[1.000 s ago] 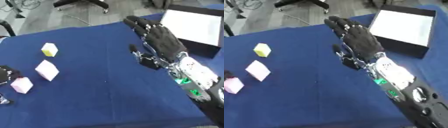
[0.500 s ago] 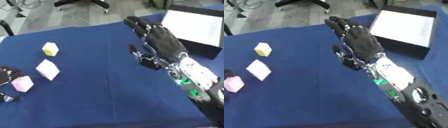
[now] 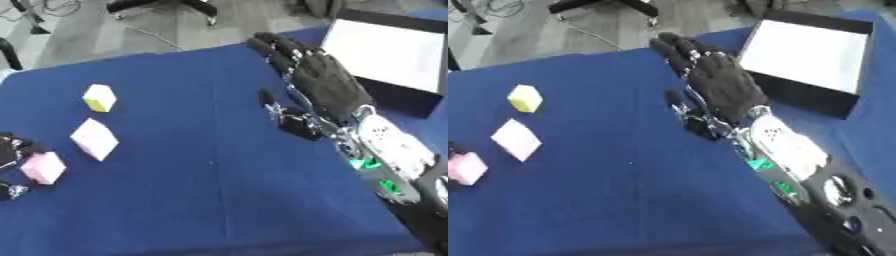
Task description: Pick up the objects with one hand, pass them to the other hand, and then place them into the box on the other side of the table.
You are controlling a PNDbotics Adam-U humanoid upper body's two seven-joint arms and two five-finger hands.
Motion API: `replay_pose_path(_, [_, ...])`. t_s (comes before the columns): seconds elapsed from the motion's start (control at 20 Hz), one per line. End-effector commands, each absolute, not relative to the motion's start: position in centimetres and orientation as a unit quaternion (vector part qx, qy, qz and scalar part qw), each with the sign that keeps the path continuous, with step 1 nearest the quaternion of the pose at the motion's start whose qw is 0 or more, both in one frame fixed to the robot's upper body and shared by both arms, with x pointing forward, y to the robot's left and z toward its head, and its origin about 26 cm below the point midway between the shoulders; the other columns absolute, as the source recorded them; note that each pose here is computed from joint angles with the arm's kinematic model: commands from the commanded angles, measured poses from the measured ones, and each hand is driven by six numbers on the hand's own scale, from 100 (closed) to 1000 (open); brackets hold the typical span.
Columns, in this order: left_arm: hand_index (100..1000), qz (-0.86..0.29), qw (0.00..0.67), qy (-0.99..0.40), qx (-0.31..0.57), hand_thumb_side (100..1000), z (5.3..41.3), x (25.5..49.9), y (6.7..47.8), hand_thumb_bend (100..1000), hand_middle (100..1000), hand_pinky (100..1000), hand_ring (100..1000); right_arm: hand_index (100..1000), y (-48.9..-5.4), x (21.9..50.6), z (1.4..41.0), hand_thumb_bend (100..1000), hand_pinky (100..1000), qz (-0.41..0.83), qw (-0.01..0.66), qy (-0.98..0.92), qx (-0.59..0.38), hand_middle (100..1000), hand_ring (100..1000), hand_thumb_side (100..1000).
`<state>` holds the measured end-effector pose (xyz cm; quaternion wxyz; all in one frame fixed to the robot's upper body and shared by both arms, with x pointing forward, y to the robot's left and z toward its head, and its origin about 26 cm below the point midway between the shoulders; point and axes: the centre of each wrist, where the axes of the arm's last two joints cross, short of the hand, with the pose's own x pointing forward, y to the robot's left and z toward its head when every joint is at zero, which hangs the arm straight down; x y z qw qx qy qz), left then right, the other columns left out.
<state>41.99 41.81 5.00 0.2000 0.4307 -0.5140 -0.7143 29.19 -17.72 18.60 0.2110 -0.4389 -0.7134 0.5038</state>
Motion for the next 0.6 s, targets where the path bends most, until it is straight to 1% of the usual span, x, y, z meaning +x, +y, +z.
replay_pose_path(0.05, [614,-0.666,0.166,-0.605,0.403,252,7.6,42.3,43.0,178,474,648,458,1000,-17.7,29.0,19.5,100,743,0.495,0.200,-0.720,-0.443,930,880,100])
replay_pose_path(0.15, [602,-0.642,0.168,-0.633,0.399,237,8.5,42.4,43.1,117,464,643,450,1000,-17.7,29.0,19.5,100,744,0.495,0.200,-0.720,-0.444,930,880,100])
replay_pose_path(0.2, [595,-0.630,0.171,-0.647,0.395,229,8.9,42.3,43.1,100,457,640,444,1000,-17.8,29.0,19.5,100,744,0.495,0.200,-0.720,-0.444,930,880,100])
replay_pose_path(0.4, [554,-0.566,0.183,-0.710,0.377,245,10.3,42.7,42.1,100,415,626,412,1000,-17.7,29.0,19.5,100,746,0.496,0.199,-0.720,-0.443,930,879,100])
replay_pose_path(0.6, [525,-0.510,0.194,-0.776,0.317,263,12.4,43.4,38.8,100,389,612,393,1000,-17.7,29.0,19.6,100,762,0.500,0.193,-0.718,-0.444,928,873,100])
